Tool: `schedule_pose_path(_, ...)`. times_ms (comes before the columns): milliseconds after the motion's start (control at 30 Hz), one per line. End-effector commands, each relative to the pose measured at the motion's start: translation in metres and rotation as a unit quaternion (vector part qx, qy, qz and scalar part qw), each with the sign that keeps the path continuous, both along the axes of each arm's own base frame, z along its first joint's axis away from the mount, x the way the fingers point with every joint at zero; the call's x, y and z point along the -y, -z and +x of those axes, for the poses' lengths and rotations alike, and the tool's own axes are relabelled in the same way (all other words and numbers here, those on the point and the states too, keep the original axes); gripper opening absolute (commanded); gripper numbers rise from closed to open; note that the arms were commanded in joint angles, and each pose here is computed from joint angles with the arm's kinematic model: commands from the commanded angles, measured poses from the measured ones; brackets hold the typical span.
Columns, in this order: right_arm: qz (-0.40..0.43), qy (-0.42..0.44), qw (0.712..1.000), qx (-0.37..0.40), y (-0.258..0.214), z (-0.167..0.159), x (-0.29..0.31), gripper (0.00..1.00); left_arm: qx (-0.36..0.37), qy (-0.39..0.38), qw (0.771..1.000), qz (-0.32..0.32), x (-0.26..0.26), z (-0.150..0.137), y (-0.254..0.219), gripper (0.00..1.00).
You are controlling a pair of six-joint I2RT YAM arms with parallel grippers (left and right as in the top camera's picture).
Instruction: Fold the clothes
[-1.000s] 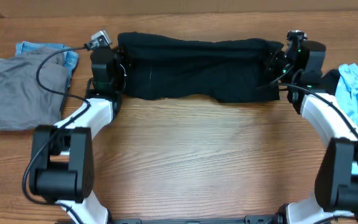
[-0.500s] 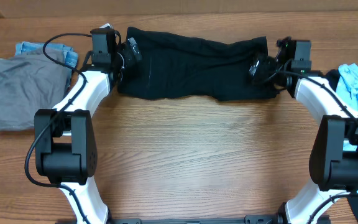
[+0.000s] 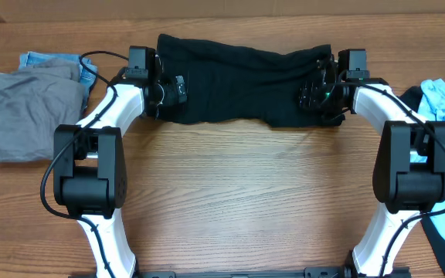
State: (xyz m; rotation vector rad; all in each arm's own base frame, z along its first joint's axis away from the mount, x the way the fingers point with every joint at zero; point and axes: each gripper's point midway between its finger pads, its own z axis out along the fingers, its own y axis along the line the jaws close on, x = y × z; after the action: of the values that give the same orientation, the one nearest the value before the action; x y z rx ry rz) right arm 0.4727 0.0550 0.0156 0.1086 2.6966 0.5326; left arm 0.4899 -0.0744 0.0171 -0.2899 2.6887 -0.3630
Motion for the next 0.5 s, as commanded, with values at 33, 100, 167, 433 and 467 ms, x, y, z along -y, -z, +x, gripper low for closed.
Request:
schedule_pose_path(33, -0.039, 0.016, 0.996, -0.078, 0.022, -0.031, 0.014, 0.7, -0.129, -0.006, 0.99, 0.054, -0.018, -0.056, 0.042, 0.81)
schedule_pose_path(100, -0.071, 0.024, 0.988, -0.138, 0.031, -0.059, 0.025, 0.67, -0.187, -0.006, 0.98, 0.069, -0.024, -0.084, 0.046, 0.64)
schedule_pose_path(167, -0.087, 0.022, 0.975, -0.202, 0.035, -0.091, 0.03, 0.66, -0.275, -0.004, 0.957, 0.089, -0.032, -0.129, 0.046, 0.42)
schedule_pose_path(433, -0.092, 0.018, 0.958, -0.271, 0.033, -0.125, 0.031, 0.66, -0.369, 0.0, 0.917, 0.151, -0.055, -0.179, 0.034, 0.33)
schedule_pose_path(467, -0.092, 0.019, 0.962, -0.258, 0.032, -0.118, 0.031, 0.66, -0.359, -0.002, 0.921, 0.149, -0.054, -0.174, 0.036, 0.35)
